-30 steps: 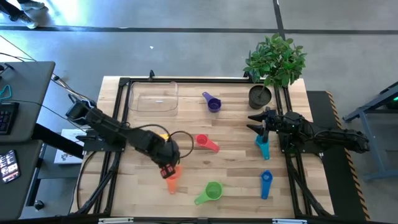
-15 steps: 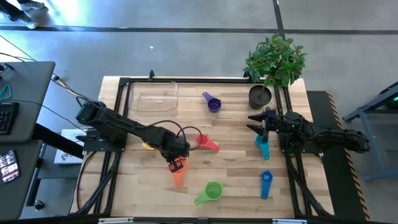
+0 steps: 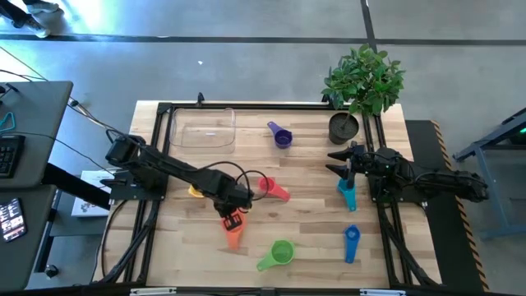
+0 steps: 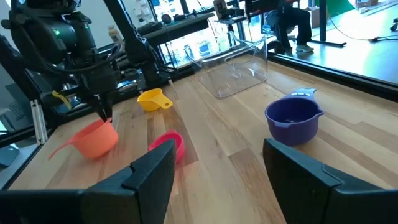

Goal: Nest measuring cups in basket
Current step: Move the orange measuring cup to the bottom center of the table, then stack the green measuring cup on top of the orange measuring cup

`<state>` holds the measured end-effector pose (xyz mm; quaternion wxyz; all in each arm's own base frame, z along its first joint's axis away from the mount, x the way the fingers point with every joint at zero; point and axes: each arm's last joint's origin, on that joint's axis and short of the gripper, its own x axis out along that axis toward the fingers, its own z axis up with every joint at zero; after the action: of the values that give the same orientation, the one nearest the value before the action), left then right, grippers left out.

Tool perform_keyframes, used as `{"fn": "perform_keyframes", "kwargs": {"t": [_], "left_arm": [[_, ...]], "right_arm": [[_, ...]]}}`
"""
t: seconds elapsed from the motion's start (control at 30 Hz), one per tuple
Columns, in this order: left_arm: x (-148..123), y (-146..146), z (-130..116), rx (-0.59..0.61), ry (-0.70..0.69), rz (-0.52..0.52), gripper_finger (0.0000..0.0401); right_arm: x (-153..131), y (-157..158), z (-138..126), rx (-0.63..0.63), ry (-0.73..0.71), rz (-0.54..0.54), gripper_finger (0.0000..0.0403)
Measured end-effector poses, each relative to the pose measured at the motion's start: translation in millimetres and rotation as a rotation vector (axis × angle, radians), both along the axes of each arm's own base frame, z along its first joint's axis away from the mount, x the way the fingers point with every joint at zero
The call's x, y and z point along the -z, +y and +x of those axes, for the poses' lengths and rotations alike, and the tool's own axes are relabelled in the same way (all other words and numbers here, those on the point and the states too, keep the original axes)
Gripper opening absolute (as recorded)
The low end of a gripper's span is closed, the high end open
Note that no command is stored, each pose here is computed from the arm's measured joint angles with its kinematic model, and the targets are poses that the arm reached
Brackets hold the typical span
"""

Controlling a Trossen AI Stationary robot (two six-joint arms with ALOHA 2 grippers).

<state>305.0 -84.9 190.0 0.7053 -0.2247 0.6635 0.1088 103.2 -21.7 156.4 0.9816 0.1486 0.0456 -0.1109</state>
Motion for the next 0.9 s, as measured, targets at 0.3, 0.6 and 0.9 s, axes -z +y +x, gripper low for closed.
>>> {"fn": "perform_keyframes", "kwargs": {"t": [0.3,0.6,0.9], "left_arm": [[-0.1,-0.3,0.0,0.001,0.005,-0.021,0.0034],[-1.2,2.1,0.2,-0.016,0.004,-0.023,0.0042],[-30.2,5.1,1.4,-0.049,-0.058,-0.046,0.0047]], "right_arm": [[0.0,0.0,0.0,0.0,0.0,0.0,0.0234],[0.0,0.0,0.0,0.0,0.0,0.0,0.0234],[0.0,0.0,0.0,0.0,0.0,0.0,0.0234]]}}
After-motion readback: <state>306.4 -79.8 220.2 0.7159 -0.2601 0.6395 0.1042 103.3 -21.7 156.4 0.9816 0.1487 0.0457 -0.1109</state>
